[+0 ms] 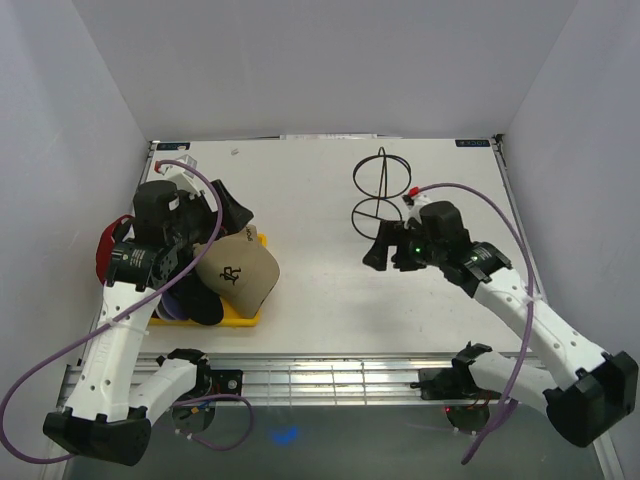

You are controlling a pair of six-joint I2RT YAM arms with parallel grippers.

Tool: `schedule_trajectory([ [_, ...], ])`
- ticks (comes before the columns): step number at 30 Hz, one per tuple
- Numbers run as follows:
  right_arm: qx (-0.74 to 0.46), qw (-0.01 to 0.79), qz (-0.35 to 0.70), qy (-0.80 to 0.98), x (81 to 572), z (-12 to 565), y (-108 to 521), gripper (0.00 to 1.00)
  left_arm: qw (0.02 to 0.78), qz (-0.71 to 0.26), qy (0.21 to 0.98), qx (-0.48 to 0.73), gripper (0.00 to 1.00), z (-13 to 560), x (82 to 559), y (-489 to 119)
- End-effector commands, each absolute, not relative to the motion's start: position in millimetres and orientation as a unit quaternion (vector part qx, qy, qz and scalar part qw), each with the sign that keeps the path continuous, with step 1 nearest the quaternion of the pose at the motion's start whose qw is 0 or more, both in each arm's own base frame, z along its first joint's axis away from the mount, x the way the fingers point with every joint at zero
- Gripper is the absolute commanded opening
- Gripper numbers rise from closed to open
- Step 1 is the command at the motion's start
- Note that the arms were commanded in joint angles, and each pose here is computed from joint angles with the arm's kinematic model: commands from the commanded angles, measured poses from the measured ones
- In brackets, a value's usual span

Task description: Stack the hats

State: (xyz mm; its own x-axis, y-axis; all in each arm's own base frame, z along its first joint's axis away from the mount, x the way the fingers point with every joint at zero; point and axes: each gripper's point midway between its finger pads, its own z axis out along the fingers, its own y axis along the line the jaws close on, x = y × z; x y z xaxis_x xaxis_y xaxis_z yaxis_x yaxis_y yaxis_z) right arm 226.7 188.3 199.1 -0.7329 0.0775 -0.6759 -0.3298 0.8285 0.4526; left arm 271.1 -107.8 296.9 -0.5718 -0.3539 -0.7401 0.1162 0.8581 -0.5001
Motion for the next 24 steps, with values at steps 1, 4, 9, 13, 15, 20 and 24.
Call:
schedule_trajectory([
  [1,-0.134,0.292,0.378,0.868,204.4,200.9,249.0,0.88,0.461,-0.278,0.84,-0.068,0.98,301.6,269.3,-114.4],
  [4,-0.152,0.27,0.411,0.857,197.3,203.6,283.5,0.87,0.461,-0.282,0.838,-0.072,0.98,302.0,267.9,-114.8],
  [9,-0.163,0.229,0.468,0.838,186.6,205.3,337.6,0.86,0.463,-0.289,0.835,-0.074,0.98,305.5,268.1,-116.6],
  [13,-0.163,0.217,0.491,0.827,187.0,205.3,372.7,0.84,0.463,-0.295,0.832,-0.074,0.98,309.7,268.0,-118.4],
  [15,-0.164,0.214,0.507,0.819,188.2,206.4,390.7,0.83,0.464,-0.301,0.83,-0.075,0.98,313.6,267.1,-119.8],
  [20,-0.145,0.2,0.524,0.815,193.2,204.0,418.5,0.81,0.465,-0.308,0.826,-0.079,0.98,318.6,266.2,-121.0],
  [24,-0.127,0.186,0.522,0.823,202.5,188.5,434.8,0.8,0.47,-0.311,0.823,-0.078,0.98,324.4,265.3,-121.1],
])
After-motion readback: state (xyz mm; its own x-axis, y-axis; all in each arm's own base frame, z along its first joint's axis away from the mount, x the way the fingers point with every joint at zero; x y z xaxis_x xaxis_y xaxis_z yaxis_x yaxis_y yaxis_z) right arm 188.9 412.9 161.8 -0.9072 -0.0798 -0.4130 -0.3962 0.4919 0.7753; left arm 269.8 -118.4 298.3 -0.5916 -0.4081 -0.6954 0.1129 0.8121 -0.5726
